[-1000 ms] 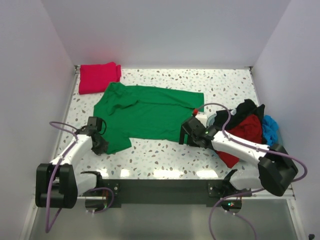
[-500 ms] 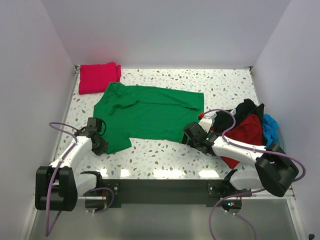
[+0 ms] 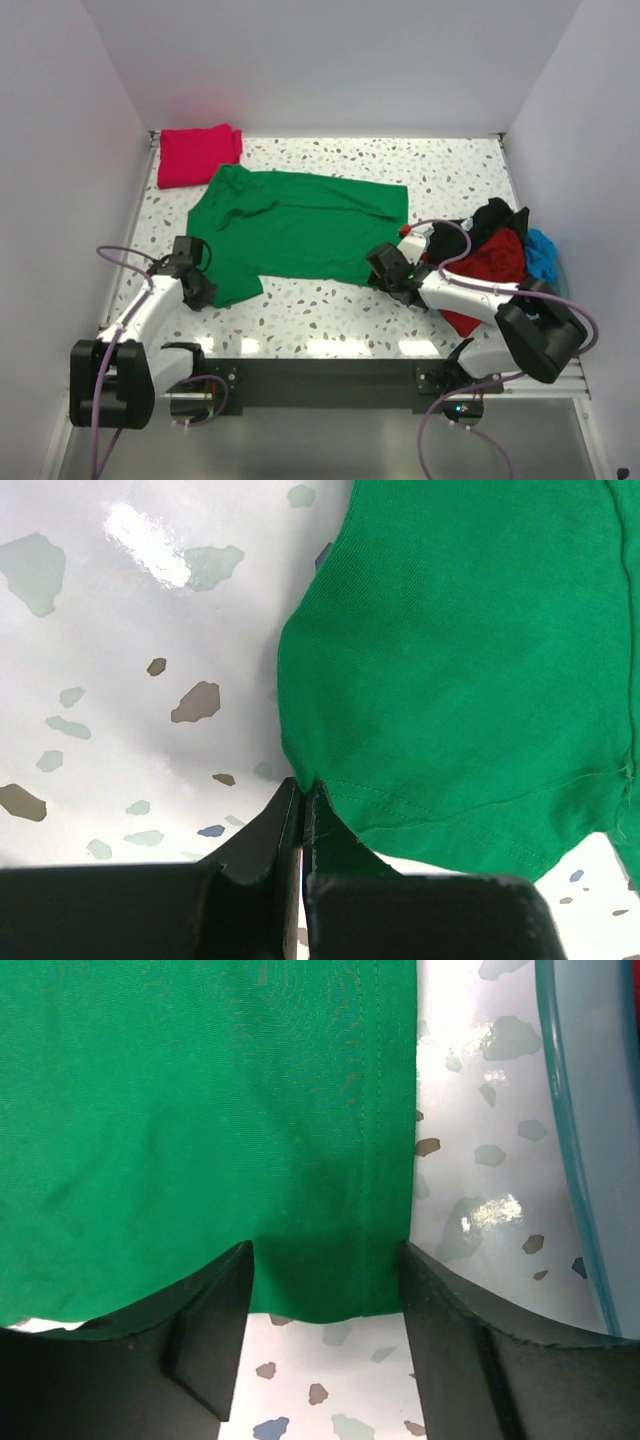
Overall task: Fold and stack the t-shirts
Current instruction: Fold the tshirt
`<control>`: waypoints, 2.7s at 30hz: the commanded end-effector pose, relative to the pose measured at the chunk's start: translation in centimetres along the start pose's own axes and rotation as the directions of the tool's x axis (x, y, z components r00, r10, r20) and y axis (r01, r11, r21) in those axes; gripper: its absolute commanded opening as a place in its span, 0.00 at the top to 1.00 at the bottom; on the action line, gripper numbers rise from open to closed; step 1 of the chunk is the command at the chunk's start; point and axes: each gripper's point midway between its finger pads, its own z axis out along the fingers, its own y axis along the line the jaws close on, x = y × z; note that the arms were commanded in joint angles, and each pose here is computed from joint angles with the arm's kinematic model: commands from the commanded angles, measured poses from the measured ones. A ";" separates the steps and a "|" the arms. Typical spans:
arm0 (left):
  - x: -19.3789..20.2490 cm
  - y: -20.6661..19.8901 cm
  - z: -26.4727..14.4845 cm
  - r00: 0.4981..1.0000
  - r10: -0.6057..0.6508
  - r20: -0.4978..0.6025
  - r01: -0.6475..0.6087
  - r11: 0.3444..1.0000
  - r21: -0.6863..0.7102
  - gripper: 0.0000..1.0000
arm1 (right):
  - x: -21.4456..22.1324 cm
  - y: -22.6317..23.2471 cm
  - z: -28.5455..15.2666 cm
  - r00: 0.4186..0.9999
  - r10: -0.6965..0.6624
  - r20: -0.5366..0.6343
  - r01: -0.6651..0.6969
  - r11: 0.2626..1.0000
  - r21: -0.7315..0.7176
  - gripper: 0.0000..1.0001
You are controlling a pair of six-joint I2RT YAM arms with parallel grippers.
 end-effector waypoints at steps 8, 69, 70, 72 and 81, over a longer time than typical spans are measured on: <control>-0.4 -1.2 -1.4 1.000 -0.002 0.009 0.002 0.997 0.074 1.00 | -0.4 -1.7 0.1 0.999 0.013 0.038 -0.015 0.998 0.055 0.84; -7.9 -9.4 -5.7 0.991 -0.047 0.129 0.008 0.957 0.289 1.00 | -2.2 -0.7 -2.2 0.955 -0.160 -0.248 0.154 0.987 -0.046 1.00; -7.5 -9.3 -5.7 0.992 -0.043 0.119 0.005 0.955 0.297 1.00 | -2.0 -0.8 -2.3 0.955 -0.161 -0.248 0.155 0.987 -0.044 1.00; -6.9 -9.0 -5.8 0.994 -0.031 0.105 -0.002 0.953 0.304 1.00 | -1.4 -1.5 -2.1 0.953 -0.160 -0.258 0.159 0.987 -0.023 1.00; -10.1 -11.5 -8.3 0.985 -0.045 0.166 -0.018 0.933 0.359 1.00 | -3.6 -1.3 -1.9 0.954 -0.199 -0.223 0.210 0.977 0.026 1.00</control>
